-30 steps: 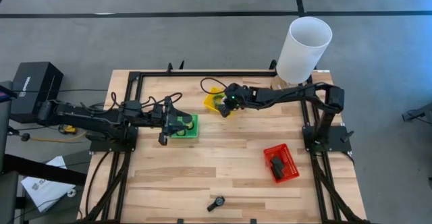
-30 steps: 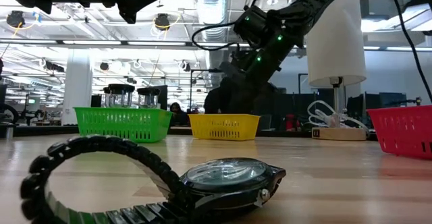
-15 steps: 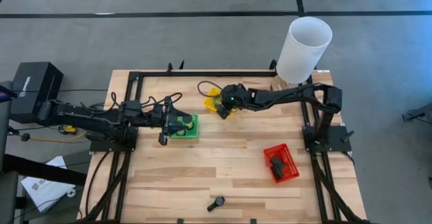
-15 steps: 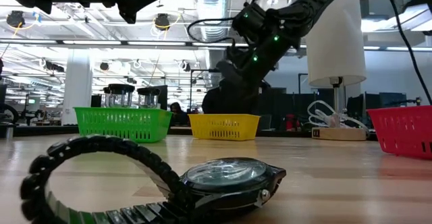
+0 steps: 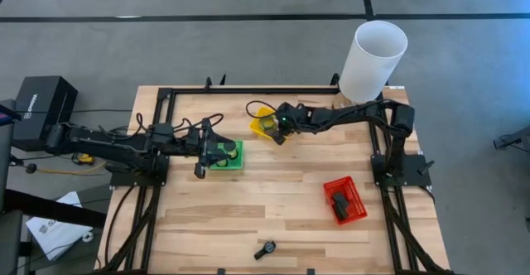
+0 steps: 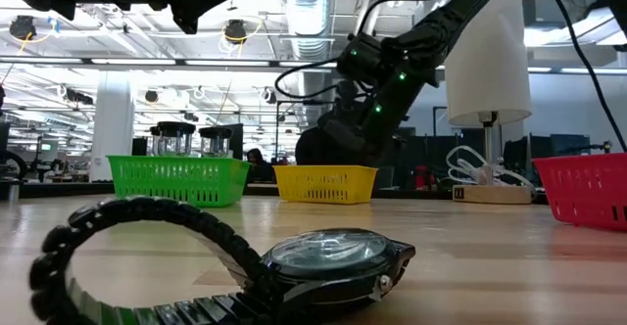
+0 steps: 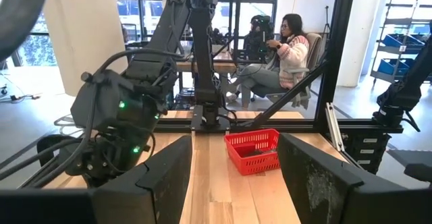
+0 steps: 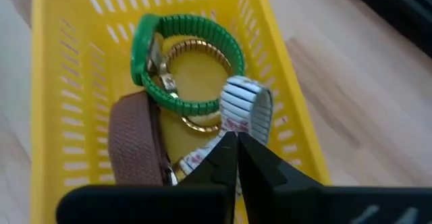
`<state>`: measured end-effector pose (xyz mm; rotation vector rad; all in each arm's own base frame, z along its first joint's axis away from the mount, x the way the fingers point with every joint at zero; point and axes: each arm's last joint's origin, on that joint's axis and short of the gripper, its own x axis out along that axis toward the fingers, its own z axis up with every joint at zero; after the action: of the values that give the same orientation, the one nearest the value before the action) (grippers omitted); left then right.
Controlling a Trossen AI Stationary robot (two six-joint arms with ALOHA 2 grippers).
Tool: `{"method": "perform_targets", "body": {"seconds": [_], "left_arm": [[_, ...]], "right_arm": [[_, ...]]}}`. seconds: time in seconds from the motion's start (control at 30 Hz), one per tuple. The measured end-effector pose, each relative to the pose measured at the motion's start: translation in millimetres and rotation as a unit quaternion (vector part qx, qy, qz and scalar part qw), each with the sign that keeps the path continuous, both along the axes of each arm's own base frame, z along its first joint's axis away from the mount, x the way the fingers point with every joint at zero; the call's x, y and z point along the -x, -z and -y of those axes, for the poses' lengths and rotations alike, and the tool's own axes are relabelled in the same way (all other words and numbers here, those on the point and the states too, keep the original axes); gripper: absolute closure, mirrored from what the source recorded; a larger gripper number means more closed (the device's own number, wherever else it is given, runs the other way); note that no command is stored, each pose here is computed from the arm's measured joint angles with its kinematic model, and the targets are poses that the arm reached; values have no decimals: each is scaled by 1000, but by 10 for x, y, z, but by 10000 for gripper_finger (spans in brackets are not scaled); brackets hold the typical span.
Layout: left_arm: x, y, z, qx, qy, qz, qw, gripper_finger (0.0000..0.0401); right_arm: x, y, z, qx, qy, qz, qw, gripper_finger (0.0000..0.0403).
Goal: Pick & Place Office items
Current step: Put the white watch into the yellow basket
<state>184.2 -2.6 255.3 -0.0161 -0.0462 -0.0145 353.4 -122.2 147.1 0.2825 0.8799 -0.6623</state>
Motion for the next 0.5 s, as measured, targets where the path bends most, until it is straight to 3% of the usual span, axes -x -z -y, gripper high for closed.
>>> {"method": "perform_targets", "body": {"seconds": [0.2, 0.33, 0.5], "left_arm": [[0, 0, -1, 0, 0, 0, 1000, 188], [0, -1, 0, 0, 0, 1, 1000, 188], [0, -3, 0, 0, 0, 1, 1000, 188]], "right_arm": [[-3, 7, -28, -12, -14, -2, 1000, 401], [-15, 10, -67, -56, -74, 6, 996, 402], [-10, 13, -65, -56, -75, 3, 996, 402]]}}
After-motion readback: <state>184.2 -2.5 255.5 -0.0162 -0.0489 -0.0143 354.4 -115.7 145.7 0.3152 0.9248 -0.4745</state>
